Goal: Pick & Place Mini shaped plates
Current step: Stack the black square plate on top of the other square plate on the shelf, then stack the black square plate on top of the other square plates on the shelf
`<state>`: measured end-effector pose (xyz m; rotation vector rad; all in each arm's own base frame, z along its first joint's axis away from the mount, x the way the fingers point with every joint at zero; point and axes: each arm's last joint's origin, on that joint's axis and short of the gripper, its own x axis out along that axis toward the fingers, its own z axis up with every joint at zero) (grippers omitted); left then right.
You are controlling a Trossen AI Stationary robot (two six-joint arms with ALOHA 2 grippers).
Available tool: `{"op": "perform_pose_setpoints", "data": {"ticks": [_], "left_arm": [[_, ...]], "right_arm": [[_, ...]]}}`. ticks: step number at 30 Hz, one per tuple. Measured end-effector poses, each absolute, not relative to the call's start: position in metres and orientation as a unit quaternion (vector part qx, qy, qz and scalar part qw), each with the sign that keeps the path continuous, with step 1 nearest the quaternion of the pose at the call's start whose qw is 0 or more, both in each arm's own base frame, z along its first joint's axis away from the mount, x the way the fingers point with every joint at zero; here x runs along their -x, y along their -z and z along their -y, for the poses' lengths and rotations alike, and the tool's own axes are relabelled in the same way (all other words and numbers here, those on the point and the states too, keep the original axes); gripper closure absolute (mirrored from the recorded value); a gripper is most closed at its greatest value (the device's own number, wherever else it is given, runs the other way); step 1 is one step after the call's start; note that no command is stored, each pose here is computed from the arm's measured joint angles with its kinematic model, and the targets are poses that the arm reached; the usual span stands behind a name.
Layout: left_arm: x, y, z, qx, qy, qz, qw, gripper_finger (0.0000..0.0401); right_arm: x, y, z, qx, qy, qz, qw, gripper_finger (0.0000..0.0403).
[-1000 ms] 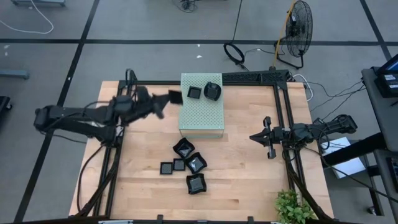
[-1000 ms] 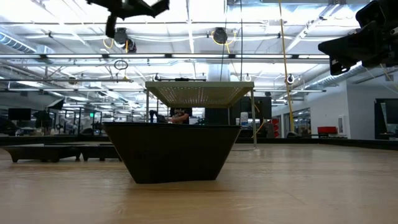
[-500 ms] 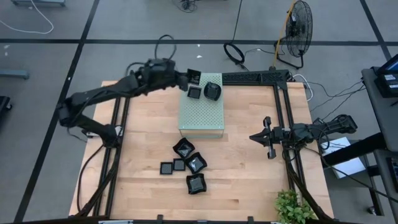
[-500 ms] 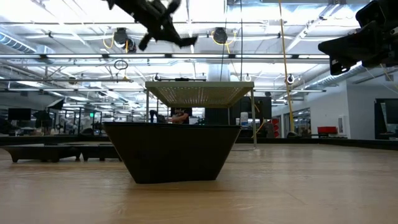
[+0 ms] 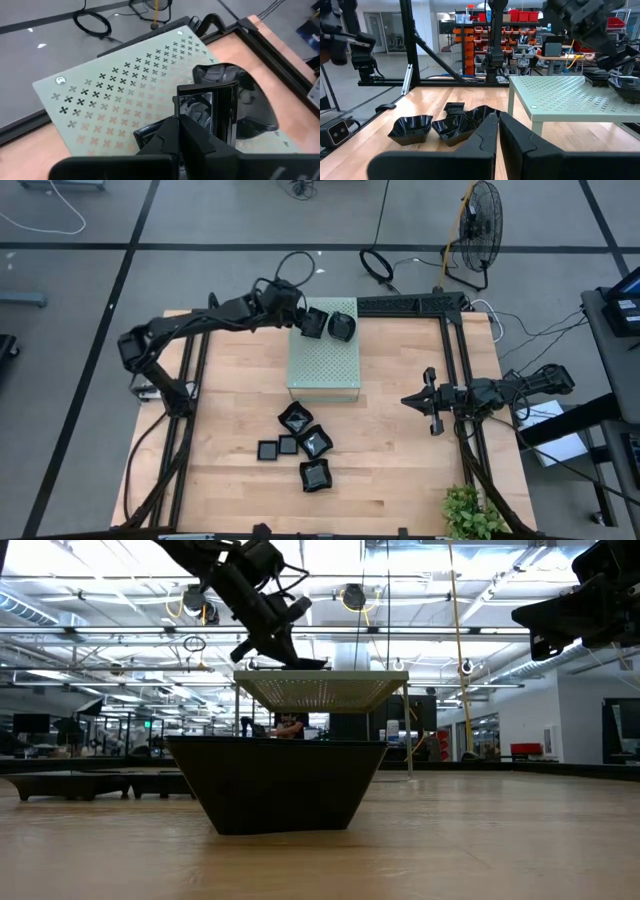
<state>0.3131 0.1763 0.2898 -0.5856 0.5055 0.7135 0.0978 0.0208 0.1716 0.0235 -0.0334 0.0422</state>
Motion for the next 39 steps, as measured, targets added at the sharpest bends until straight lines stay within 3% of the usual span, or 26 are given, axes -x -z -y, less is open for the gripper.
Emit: {"op": "perform_pose_setpoints", "data": {"ticks": [13, 20, 30, 35, 39], "left_arm": [[-0.310, -0.282, -0.173, 0.271, -0.348, -0.288, 0.850, 0.0383], [-0.313, -0.283, -0.170, 0.269, -0.342, -0.281, 0.855, 0.0395], [-0.312, -0.283, -0.170, 0.269, -0.343, -0.282, 0.855, 0.0339], [-0.312, -0.283, -0.170, 0.271, -0.339, -0.283, 0.856, 0.0335], [-0.311, -0.289, -0.163, 0.290, -0.274, -0.289, 0.870, 0.0334]], "right_arm": [[-0.098, -0.172, -0.021, -0.012, -0.021, 0.017, 1.000, 0.0394], [-0.098, -0.172, -0.021, -0.012, -0.021, 0.017, 1.000, 0.0395], [-0.098, -0.172, -0.021, -0.012, -0.021, 0.017, 1.000, 0.0395], [-0.098, -0.172, -0.021, -0.012, -0.021, 0.017, 1.000, 0.0395], [-0.098, -0.172, -0.021, -0.012, -0.021, 0.017, 1.000, 0.0396]]}}
